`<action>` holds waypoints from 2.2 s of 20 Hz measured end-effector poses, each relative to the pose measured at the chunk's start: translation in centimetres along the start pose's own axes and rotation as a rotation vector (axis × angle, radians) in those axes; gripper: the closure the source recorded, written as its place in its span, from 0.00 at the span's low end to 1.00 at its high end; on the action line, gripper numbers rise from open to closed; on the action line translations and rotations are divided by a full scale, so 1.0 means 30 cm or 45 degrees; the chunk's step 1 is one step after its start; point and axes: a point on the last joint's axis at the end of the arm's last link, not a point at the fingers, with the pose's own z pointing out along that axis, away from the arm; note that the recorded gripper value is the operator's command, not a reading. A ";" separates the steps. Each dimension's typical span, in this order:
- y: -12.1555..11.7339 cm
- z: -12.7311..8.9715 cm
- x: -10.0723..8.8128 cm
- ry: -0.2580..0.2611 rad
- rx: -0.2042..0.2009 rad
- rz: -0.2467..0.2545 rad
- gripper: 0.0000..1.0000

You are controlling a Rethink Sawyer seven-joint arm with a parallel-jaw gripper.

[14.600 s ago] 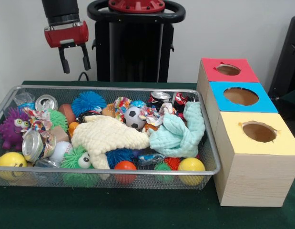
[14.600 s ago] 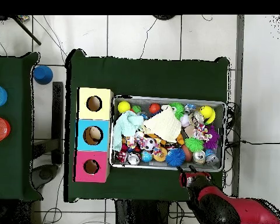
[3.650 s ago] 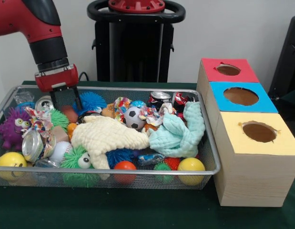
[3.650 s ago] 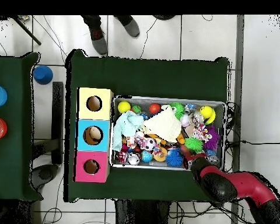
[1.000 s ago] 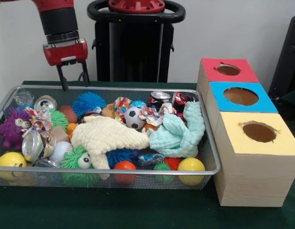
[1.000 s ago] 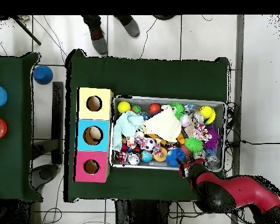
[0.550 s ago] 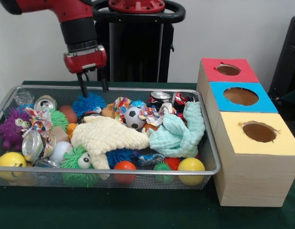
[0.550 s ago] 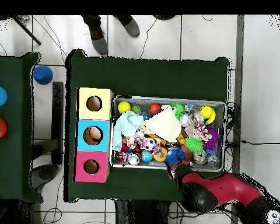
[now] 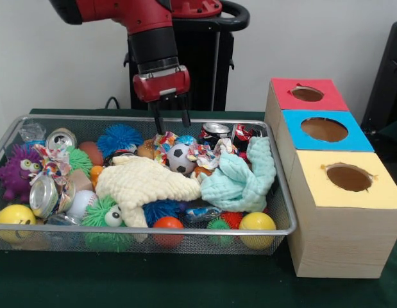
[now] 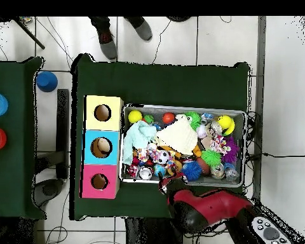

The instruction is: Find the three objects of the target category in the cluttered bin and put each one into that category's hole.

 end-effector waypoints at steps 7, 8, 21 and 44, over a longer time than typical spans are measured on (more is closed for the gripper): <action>-0.002 -0.014 0.009 -0.001 0.073 0.103 0.00; -0.007 -0.017 0.014 0.002 0.080 0.112 0.00; -0.067 -0.047 0.010 -0.093 0.189 0.211 0.00; -0.121 -0.219 -0.292 -0.103 0.343 0.309 0.00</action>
